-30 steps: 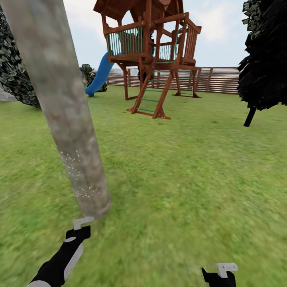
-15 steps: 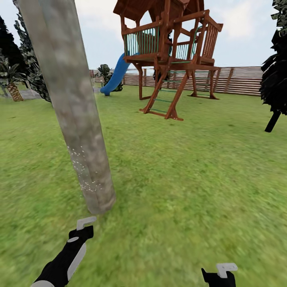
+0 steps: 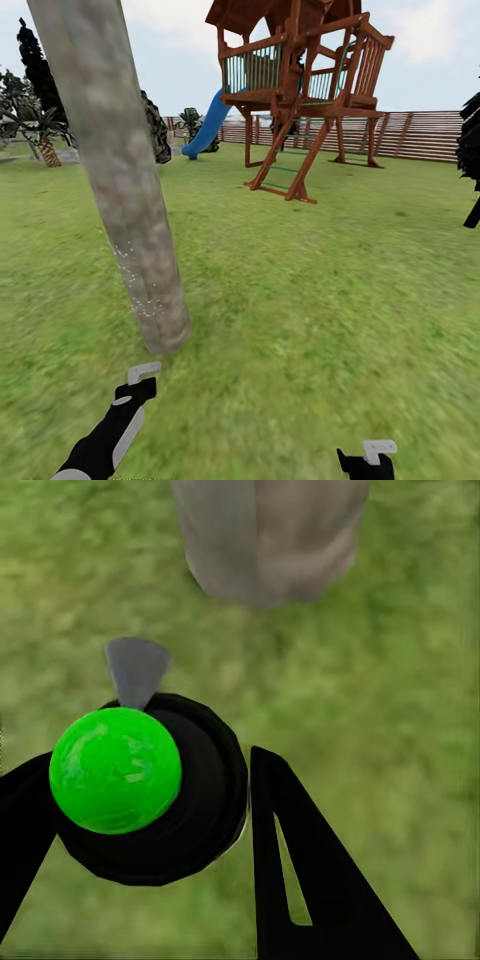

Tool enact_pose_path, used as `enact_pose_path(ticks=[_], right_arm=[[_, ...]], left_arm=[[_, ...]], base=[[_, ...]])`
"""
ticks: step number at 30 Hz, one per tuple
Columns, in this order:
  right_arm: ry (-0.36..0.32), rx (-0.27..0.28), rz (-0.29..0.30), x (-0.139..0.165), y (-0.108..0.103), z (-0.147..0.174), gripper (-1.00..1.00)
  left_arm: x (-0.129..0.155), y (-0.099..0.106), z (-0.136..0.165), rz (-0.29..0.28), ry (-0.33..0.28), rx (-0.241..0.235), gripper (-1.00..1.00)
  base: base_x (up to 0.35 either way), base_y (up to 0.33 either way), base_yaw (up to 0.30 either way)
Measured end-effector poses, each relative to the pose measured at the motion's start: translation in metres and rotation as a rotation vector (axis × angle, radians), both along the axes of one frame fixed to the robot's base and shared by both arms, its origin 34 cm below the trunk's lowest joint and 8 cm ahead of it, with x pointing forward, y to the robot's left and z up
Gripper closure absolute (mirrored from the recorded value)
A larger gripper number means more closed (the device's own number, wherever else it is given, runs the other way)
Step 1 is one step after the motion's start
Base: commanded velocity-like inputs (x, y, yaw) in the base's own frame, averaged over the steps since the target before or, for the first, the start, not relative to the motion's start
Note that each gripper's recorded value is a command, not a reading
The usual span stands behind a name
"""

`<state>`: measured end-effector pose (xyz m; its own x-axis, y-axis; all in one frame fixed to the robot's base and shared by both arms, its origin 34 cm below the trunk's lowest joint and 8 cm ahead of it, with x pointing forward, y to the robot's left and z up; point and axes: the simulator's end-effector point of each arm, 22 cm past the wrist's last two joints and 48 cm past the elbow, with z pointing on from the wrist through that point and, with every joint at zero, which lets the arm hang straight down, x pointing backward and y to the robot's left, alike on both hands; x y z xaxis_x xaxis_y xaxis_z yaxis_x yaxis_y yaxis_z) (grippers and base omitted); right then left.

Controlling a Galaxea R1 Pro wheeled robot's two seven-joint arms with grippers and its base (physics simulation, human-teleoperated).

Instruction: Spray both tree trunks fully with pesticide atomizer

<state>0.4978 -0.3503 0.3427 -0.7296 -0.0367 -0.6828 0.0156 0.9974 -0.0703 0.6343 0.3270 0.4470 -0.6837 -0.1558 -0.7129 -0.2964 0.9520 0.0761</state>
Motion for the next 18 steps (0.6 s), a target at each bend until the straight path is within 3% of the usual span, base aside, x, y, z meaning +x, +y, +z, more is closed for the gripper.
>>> enact_pose_path(ticks=[11, 18], right_arm=[[0.0, 0.0, 0.0, -0.0002, 0.0, -0.0001, -1.0], [0.0, 0.0, 0.0, -0.0002, 0.0, -0.0001, -1.0]], left_arm=[[0.0, -0.0004, -0.0001, -0.001, 0.0, -0.001, 1.0], [-0.0004, -0.0004, -0.0008, 0.006, 0.0, -0.013, 1.0]], base=[[0.101, -0.272, 0.274], [0.102, -0.272, 0.045]])
